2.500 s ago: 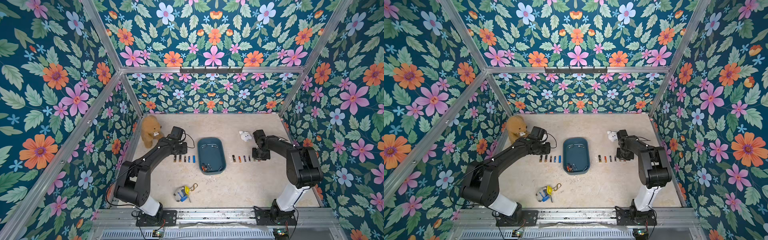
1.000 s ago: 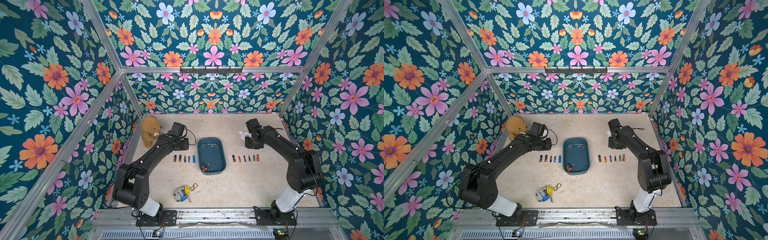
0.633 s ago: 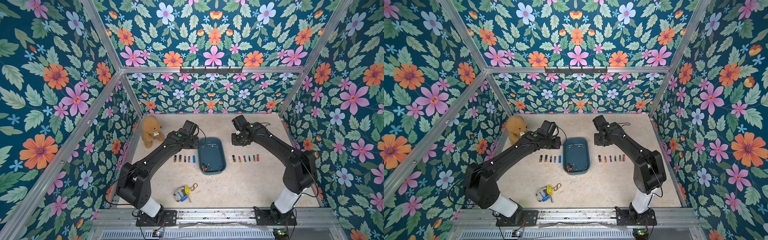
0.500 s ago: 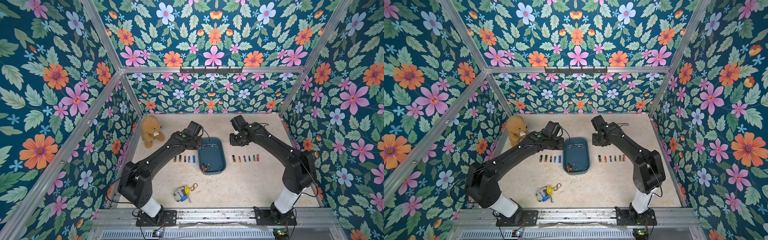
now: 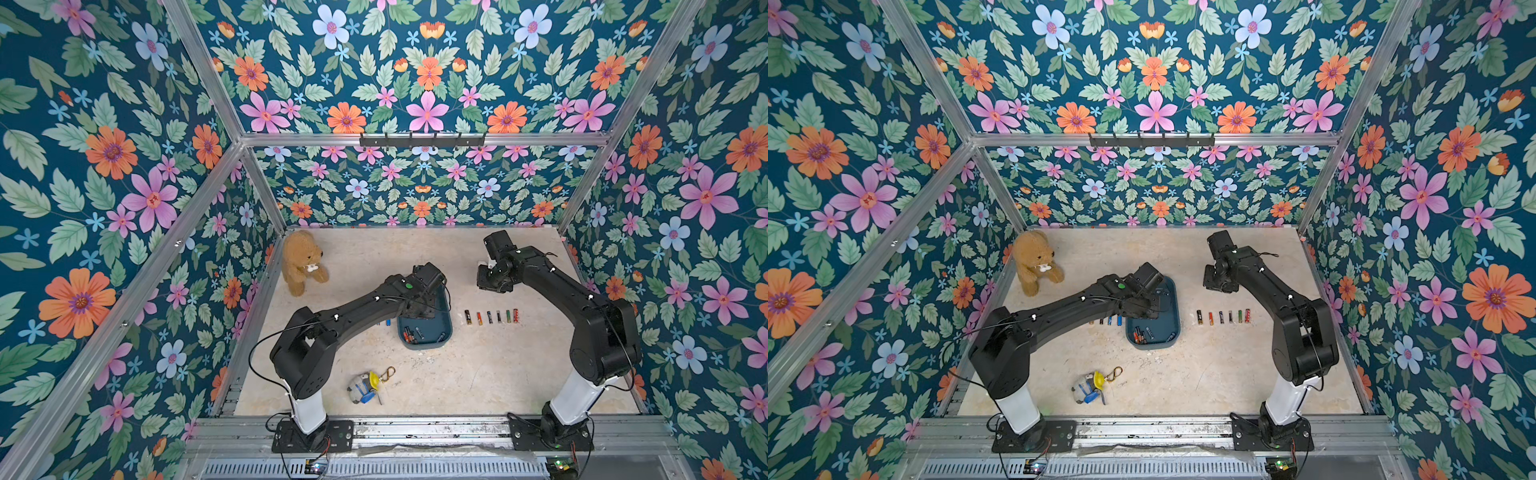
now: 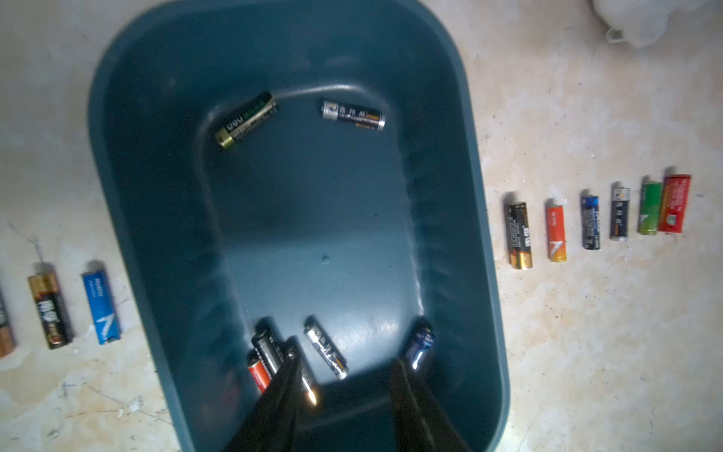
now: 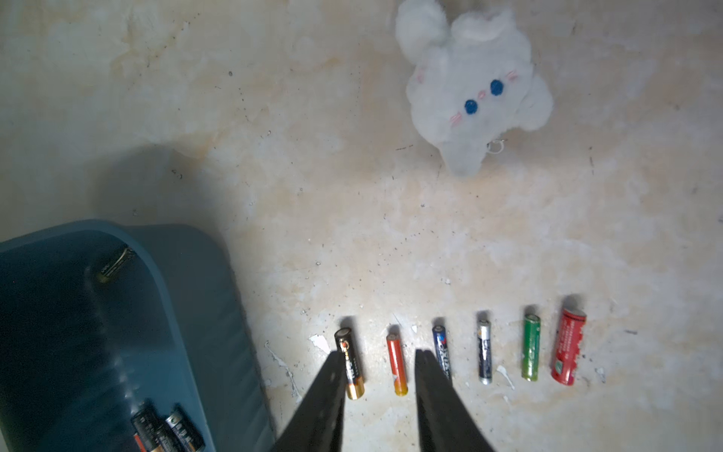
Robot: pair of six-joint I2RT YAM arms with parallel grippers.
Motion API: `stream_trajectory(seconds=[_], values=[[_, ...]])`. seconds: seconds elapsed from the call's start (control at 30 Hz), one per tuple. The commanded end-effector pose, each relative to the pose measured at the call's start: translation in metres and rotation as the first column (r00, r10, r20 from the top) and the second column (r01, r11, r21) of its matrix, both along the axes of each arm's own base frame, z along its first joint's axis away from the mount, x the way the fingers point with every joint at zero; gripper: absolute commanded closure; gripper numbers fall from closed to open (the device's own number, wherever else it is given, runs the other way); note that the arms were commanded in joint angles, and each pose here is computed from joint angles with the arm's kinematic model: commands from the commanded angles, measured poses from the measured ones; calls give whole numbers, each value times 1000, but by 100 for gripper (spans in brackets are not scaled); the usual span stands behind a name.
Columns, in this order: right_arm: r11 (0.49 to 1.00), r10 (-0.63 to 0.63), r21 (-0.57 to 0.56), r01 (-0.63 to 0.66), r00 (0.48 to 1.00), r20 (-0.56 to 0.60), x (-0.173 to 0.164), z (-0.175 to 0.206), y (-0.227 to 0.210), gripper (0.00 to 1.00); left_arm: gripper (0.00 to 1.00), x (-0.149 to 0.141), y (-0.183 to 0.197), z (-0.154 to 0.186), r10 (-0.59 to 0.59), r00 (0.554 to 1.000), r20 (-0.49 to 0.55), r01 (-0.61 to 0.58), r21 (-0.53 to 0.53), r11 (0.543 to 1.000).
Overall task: Take the batteries out of the storage box
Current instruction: Pick up the battery from the storage box.
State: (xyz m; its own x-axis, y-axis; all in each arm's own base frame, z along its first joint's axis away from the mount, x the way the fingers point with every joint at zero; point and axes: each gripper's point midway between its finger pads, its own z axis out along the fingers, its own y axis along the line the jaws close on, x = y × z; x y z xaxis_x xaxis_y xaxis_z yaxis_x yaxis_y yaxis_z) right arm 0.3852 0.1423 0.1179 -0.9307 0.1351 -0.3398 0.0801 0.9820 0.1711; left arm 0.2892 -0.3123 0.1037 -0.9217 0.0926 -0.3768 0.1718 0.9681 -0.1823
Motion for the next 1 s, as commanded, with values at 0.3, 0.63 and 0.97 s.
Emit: stream_trajectory(seconds=[0.3, 0.63, 0.97], values=[[998, 49, 29, -47, 997, -64, 1, -28, 8, 64, 55, -21, -7, -42, 105, 985, -136, -107, -9, 994], [998, 56, 39, -53, 996, -62, 7, -29, 9, 64, 55, -28, 7, -58, 162, 971, -178, -155, 54, 986], [997, 64, 37, -62, 996, -66, 5, -29, 6, 64, 56, -27, 10, -69, 188, 965, -181, -181, 57, 982]])
